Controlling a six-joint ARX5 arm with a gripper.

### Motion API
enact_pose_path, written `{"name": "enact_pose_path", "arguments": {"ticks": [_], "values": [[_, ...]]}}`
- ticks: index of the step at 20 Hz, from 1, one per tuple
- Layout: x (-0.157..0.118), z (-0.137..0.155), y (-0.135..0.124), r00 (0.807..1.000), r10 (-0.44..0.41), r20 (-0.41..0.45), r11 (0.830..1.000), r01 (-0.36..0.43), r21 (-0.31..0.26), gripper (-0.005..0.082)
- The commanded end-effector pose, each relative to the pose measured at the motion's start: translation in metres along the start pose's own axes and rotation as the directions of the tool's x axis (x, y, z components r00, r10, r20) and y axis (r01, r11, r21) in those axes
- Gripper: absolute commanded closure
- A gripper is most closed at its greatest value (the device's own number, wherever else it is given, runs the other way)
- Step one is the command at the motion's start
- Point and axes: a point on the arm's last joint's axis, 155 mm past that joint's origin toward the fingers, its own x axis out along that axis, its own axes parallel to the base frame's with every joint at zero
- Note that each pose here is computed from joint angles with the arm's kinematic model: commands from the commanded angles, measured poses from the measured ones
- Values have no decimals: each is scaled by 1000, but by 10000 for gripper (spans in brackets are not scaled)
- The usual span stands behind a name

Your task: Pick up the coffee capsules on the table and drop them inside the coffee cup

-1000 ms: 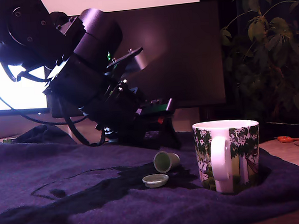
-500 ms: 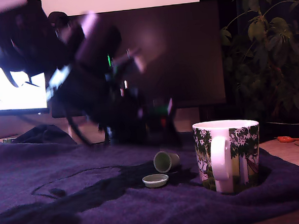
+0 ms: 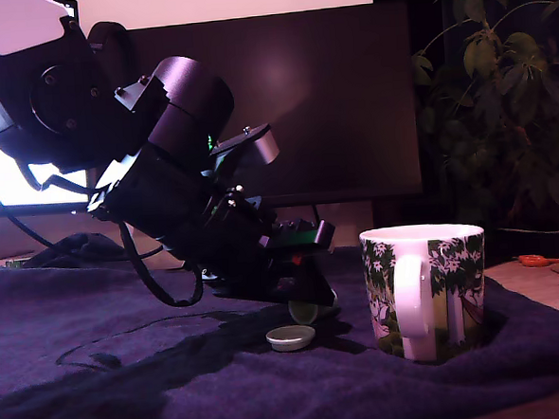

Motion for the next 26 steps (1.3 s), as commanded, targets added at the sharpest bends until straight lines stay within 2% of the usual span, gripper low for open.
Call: {"name": "enact_pose_path", "arguments": {"ticks": [1, 7, 10, 14, 15, 19, 23, 26], "values": [[1, -6, 0, 1000, -3, -9, 1000, 3, 0, 612], [-1, -3, 7, 1000, 8, -3, 1000, -8, 1, 612], [-8, 5, 2, 1000, -26, 6, 1000, 26, 9, 612], [-26, 19, -9, 997, -71, 12, 996, 70, 55, 612], [-31, 21, -14, 996, -91, 7, 993, 90, 82, 612], [-51, 30, -20, 994, -107, -4, 989, 107, 105, 612], [-73, 40, -36, 984, -176, -1, 977, 175, 122, 612], [-87, 52, -52, 969, -247, 24, 960, 241, 141, 613]]}}
